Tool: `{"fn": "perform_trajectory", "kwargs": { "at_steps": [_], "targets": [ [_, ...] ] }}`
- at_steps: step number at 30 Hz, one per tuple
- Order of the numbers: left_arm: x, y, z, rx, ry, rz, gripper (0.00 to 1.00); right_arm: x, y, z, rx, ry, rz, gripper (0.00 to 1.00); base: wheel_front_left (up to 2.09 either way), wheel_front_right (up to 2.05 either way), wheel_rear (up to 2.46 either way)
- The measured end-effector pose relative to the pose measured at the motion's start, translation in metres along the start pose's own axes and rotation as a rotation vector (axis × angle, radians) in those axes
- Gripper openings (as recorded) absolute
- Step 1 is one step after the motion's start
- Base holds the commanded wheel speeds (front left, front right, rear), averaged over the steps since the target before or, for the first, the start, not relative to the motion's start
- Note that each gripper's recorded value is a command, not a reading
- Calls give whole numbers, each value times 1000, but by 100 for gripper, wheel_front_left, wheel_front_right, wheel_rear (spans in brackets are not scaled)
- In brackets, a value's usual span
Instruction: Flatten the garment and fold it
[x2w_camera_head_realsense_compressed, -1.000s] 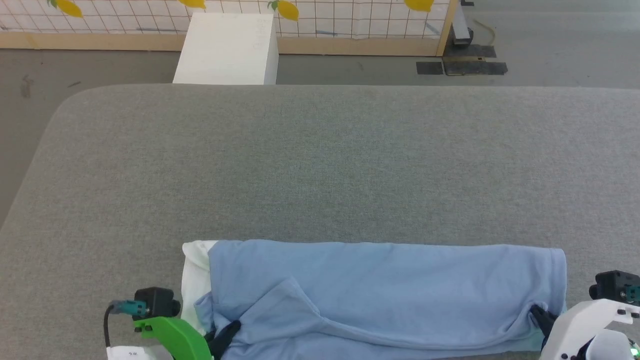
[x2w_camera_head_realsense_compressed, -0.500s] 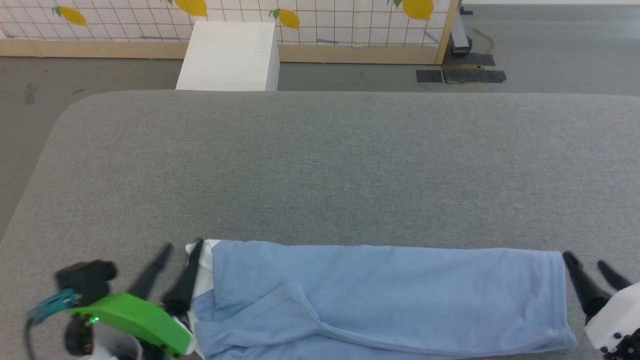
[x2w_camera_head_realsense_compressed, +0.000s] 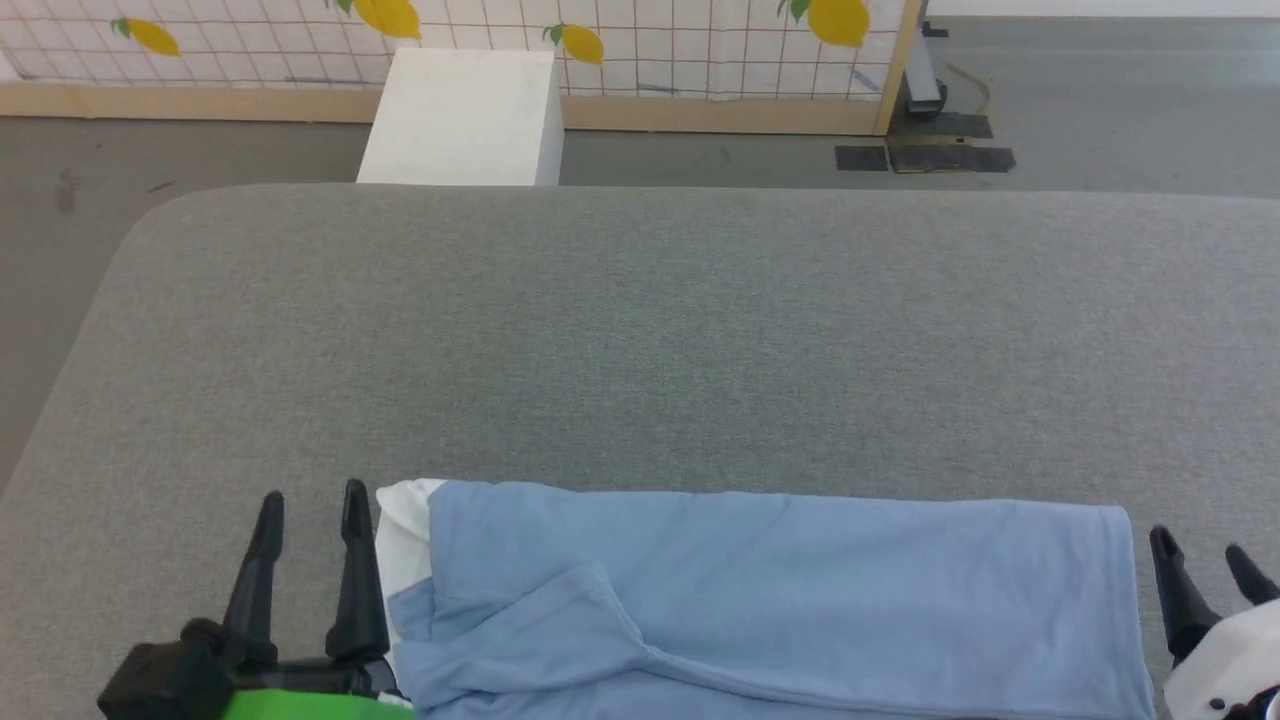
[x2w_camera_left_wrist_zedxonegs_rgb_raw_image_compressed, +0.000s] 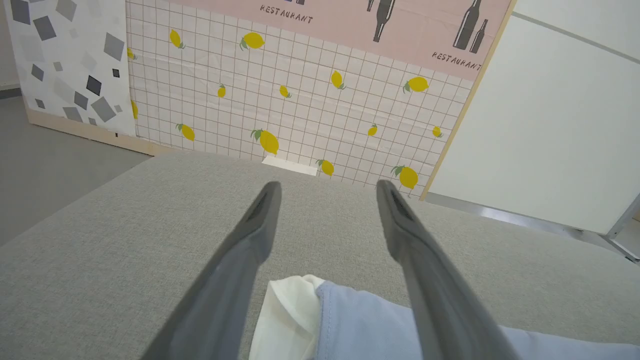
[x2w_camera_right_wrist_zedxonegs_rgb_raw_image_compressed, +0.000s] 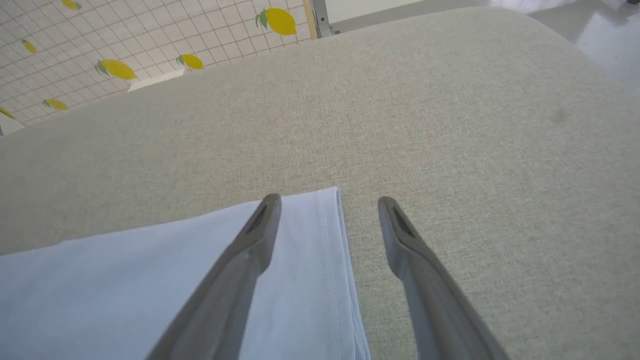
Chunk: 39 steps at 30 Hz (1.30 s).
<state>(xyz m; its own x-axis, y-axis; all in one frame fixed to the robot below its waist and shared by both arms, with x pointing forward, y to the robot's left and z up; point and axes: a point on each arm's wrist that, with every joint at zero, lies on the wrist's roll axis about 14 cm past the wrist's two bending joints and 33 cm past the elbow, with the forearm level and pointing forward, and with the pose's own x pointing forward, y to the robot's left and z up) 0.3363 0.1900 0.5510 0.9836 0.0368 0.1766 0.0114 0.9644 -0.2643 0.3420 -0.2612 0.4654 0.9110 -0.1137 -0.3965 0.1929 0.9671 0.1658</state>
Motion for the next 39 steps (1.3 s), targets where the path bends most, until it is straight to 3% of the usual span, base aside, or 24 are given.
{"fn": "perform_trajectory", "kwargs": {
  "at_steps": [9,21,22,23,24,35,39],
  "targets": [
    [-4,11,-6,67,15,-9,100,10,-11,-68,5,270,-41,100,0,0,0],
    [-11,18,-21,60,60,3,100,30,-2,-96,28,378,-30,100,0,0,0],
    [-11,18,-21,60,62,2,100,31,-3,-97,37,384,-31,55,0,0,0],
    [-12,19,-22,60,63,4,100,31,-3,-98,43,389,-32,40,0,0,0],
    [-12,20,-23,61,66,6,100,32,-3,-97,45,391,-33,0,0,0,0],
    [-8,13,-31,52,87,-18,100,35,-2,-80,51,370,-25,0,0,0,0],
    [-5,6,-36,41,99,-41,100,36,-20,-60,15,325,-60,0,0,0,0]
  ]
}}
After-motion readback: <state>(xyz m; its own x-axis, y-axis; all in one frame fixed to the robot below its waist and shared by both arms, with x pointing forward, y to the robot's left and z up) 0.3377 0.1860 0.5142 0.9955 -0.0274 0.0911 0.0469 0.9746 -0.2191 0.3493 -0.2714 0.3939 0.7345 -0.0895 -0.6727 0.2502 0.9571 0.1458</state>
